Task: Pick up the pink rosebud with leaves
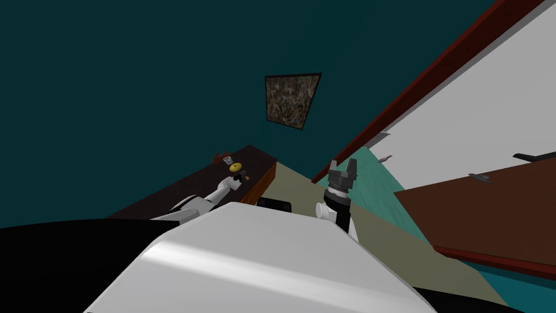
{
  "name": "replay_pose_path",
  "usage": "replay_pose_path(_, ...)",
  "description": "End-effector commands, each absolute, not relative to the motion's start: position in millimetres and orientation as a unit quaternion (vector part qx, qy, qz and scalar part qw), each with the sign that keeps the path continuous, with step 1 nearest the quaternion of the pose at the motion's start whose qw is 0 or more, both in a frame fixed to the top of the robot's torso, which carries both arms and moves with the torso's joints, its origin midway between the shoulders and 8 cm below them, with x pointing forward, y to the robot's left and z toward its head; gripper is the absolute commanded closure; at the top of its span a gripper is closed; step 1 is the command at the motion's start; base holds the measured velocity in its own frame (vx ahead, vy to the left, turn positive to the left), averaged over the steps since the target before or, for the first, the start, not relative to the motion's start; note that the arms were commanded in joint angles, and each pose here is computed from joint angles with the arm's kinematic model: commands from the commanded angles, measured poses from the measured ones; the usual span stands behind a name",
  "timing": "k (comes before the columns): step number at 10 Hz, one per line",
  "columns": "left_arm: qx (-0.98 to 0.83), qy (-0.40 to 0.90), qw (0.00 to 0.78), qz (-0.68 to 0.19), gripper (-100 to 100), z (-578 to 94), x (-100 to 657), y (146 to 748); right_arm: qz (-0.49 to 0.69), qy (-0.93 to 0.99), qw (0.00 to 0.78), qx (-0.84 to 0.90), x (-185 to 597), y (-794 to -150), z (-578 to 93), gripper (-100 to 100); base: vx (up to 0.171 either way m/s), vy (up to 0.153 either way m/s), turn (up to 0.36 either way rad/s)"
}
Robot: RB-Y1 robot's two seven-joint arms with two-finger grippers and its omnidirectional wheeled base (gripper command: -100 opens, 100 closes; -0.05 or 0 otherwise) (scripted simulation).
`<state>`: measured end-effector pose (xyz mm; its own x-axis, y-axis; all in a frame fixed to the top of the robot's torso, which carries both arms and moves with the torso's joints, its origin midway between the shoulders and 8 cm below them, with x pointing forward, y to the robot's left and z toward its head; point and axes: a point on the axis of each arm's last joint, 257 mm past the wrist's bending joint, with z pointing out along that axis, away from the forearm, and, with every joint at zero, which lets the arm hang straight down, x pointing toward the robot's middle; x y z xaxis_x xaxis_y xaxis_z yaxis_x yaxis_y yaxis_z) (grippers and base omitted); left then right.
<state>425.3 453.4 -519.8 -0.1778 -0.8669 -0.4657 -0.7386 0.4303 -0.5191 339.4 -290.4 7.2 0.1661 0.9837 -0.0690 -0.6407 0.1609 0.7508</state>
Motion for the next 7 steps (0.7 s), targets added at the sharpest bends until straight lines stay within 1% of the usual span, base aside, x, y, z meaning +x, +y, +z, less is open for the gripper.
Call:
replay_pose_path(1, -0.526, 0.762, 0.366, -0.088, -100, -519.8, 425.3, 453.4, 0.577, 0.291, 0.704, 0.295, 339.4, -290.4, 7.2, 0, 0.014, 0.001, -0.012)
replay_pose_path(2, -0.527, 0.762, 0.366, -0.087, 0, -520.0, 425.0, 454.1, 0.577, 0.291, 0.704, 0.295, 339.4, -290.4, 7.2, 0, 0.0, 0.0, 0.0)
replay_pose_path(3, -0.532, 0.758, 0.368, -0.084, -100, -522.4, 422.0, 459.8, 0.577, 0.291, 0.704, 0.295, 339.4, -290.4, 7.2, 0, 0.006, 0.008, -0.086)
replay_pose_path(7, -0.544, 0.749, 0.37, -0.078, -100, -530.1, 412.2, 471.6, 0.577, 0.291, 0.704, 0.295, 339.4, -290.4, 7.2, 0, 0.011, 0.02, -0.098)
